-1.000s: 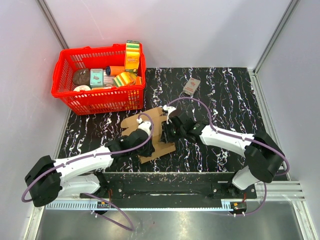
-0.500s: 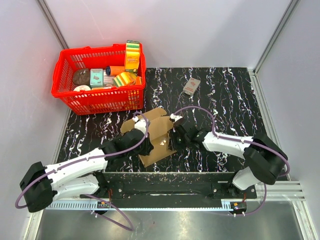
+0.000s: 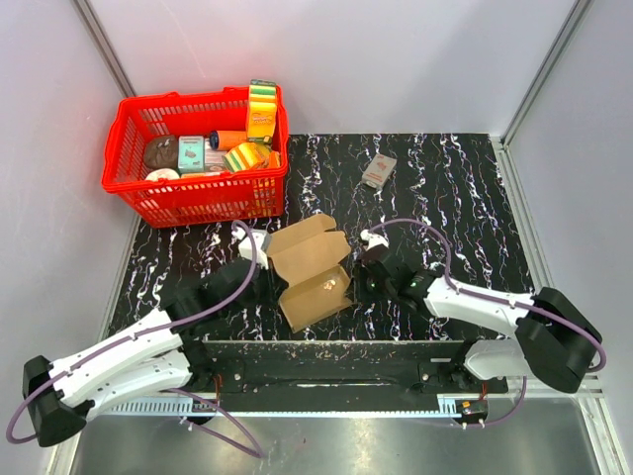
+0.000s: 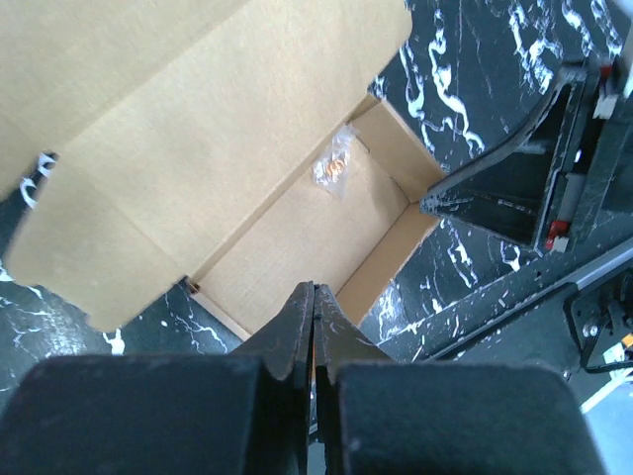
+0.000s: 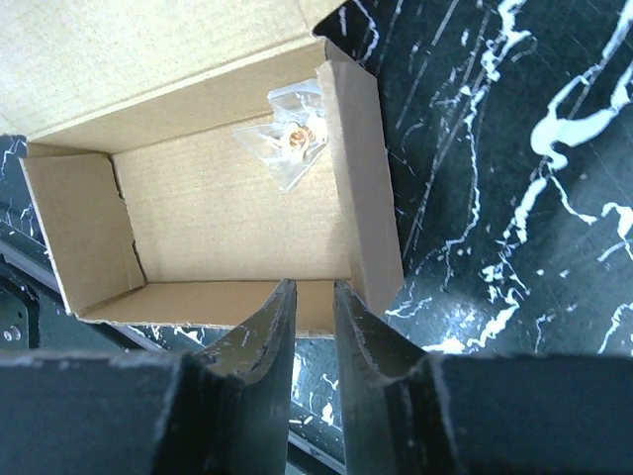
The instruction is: Fold the paper box
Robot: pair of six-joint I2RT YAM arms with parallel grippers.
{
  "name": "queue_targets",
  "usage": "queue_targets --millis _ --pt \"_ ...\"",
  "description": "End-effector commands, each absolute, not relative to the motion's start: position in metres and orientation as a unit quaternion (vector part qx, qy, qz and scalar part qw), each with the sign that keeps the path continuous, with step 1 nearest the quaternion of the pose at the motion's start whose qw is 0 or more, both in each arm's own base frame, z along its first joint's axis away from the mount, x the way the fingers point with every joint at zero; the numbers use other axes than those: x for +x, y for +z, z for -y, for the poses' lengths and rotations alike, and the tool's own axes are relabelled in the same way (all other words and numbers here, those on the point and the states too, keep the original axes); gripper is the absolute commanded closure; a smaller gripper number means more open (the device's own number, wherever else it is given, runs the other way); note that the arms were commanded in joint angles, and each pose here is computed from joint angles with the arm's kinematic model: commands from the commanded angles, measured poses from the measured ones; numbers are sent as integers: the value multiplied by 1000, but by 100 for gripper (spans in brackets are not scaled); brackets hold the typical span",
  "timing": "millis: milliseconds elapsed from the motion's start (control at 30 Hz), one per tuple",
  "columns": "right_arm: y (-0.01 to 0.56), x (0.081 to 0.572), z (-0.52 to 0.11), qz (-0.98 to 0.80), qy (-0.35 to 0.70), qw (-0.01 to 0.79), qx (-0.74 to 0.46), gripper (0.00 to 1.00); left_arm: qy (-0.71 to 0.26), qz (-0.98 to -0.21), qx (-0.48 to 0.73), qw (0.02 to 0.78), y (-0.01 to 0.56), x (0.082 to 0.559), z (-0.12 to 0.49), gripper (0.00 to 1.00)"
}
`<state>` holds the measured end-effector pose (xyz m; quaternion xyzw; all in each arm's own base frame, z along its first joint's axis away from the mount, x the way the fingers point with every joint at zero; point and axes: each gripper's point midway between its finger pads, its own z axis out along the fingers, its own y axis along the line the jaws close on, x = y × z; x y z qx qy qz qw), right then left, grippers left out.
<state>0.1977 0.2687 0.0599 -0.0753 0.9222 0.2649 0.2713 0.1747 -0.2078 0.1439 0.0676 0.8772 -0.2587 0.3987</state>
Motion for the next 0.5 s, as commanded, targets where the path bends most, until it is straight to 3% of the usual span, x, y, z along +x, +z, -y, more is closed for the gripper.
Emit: queue_targets --millis 0,133,333,467 --pt "70 201 -260 -914 271 299 -34 73 -247 -863 46 438 181 185 194 100" --pt "65 192 -246 -916 267 298 -14 74 -235 -867 38 438 179 188 188 100" --pt "68 180 -226 -914 269 304 16 74 -226 -856 12 465 192 200 174 70" --pt "72 173 -217 -913 271 302 31 74 -220 -853 13 472 201 209 170 59"
